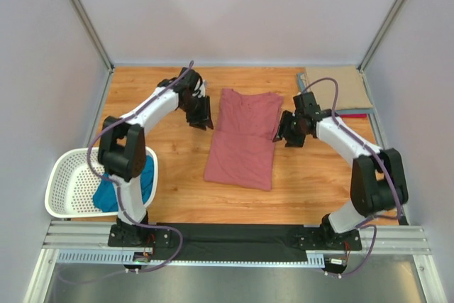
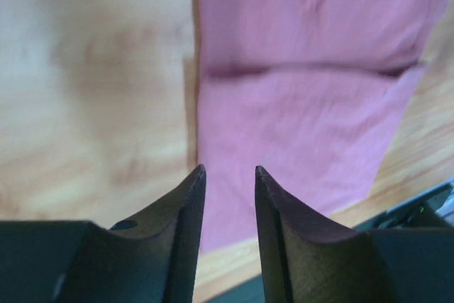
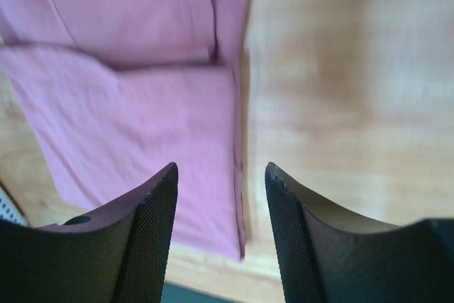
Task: Fold and stack the t-shirts
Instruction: Fold the tshirt
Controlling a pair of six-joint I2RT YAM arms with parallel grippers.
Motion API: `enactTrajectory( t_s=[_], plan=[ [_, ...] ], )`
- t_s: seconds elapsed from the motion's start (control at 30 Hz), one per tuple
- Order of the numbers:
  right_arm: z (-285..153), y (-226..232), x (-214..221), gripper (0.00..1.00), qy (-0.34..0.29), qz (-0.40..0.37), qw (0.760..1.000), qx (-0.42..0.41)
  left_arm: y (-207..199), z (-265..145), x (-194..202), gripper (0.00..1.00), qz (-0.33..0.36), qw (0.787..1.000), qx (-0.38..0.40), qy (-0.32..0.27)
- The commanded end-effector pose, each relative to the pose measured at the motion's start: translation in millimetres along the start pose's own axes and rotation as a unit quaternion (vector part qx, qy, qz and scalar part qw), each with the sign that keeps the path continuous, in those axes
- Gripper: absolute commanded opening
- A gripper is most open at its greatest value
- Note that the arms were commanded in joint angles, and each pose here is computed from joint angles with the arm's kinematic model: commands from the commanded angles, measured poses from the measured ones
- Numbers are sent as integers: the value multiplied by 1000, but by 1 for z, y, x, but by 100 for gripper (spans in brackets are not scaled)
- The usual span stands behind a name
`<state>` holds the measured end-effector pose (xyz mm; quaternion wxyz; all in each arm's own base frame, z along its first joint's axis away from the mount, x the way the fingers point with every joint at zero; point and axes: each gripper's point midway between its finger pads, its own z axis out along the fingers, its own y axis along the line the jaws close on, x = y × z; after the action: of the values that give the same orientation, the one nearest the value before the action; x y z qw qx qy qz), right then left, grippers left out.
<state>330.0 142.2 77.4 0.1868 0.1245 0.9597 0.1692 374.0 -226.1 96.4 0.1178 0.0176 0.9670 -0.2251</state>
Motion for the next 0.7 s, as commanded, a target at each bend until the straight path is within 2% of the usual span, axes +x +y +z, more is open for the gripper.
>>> enactTrajectory(
  t_s=[0.0,0.1,0.13,0.23,0.3,0.57,0.67],
  plan=[
    [-20,-5,46,55,27,68,997,6,19,-30,48,42,-11,999,-38,10],
    [-28,-10,79,59,32,85,996,-19,19,-35,90,50,-18,1000,1,19],
    [-25,-18,95,59,45,89,995,-14,26,-27,108,51,-24,999,4,30],
    [-29,-13,120,59,59,88,993,-43,14,-24,135,51,-34,997,64,40],
    [-33,-9,125,58,53,88,993,-53,10,-26,142,52,-32,996,79,34],
    [-11,-9,168,57,85,114,988,-63,23,-4,179,52,-68,991,86,71],
    [-10,-10,174,56,75,126,987,-67,30,4,188,52,-78,991,77,82]
  ],
)
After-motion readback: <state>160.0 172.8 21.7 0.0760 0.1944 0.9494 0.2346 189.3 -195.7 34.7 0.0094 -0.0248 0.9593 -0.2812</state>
